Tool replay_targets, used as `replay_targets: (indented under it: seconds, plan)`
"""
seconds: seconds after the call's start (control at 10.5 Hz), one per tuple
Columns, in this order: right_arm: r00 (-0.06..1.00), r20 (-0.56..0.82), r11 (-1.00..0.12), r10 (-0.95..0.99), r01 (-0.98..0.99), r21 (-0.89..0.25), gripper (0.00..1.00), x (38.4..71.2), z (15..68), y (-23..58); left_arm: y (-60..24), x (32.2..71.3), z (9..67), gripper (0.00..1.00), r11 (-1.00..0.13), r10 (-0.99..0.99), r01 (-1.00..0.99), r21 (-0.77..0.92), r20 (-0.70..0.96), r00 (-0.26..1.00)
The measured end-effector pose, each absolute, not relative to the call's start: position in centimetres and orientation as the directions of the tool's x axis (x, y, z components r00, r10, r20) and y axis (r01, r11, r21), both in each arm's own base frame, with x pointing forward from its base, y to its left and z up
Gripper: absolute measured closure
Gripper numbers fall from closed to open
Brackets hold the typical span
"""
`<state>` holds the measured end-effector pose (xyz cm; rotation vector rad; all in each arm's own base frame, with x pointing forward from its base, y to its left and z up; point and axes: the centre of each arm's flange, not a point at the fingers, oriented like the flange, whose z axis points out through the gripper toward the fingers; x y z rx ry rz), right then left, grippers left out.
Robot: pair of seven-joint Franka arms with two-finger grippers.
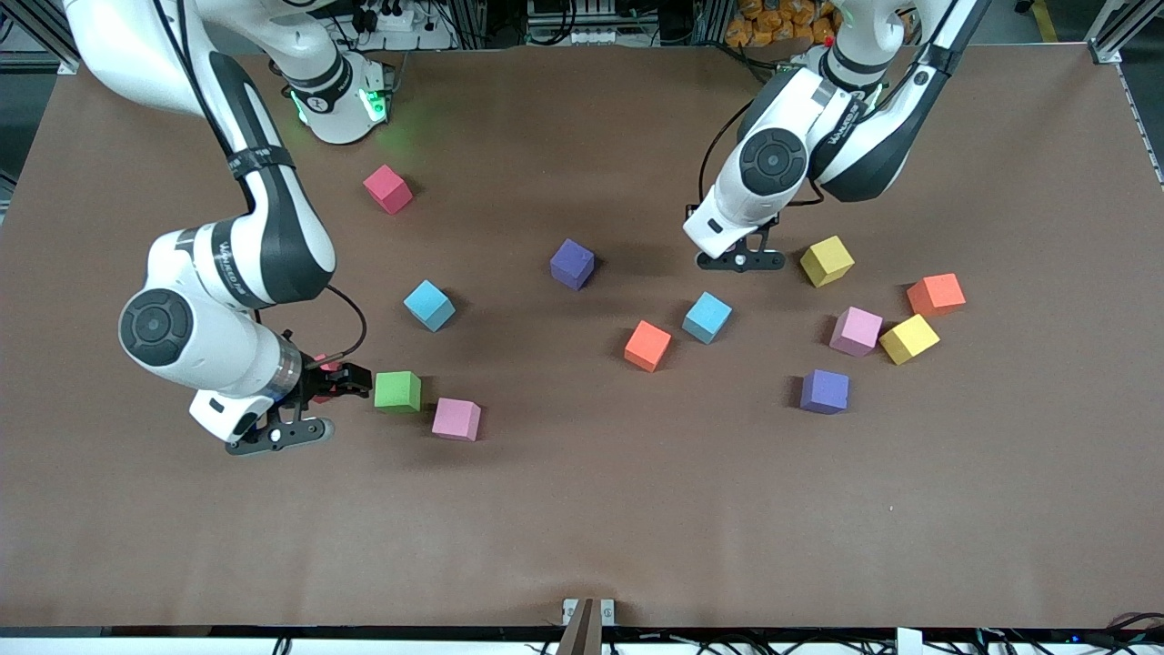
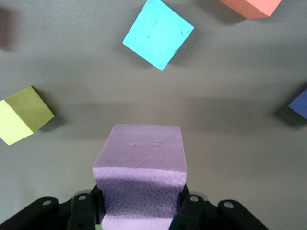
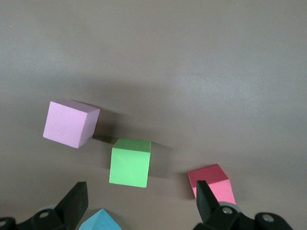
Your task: Form number 2 with 11 blocks
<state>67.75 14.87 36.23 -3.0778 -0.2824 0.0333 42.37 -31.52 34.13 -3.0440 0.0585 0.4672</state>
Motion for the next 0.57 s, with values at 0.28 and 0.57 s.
replay_targets:
  seconds: [0.28,0.57]
  plan:
    - [0.983,-0.003,-0.982,0.182,0.182,-0.052,0.0,68.2,34.8,15.1,-32.1,41.5,35.0,0.45,-0.998,-0.032,-0.048,-0.046,-0.294,0.955]
    - [0.981,0.006,-0.98,0.194,0.194,-0.051,0.0,68.3,33.5,16.1,-32.4,41.2,35.6,0.45,-0.998,-0.04,-0.055,-0.045,-0.283,0.958]
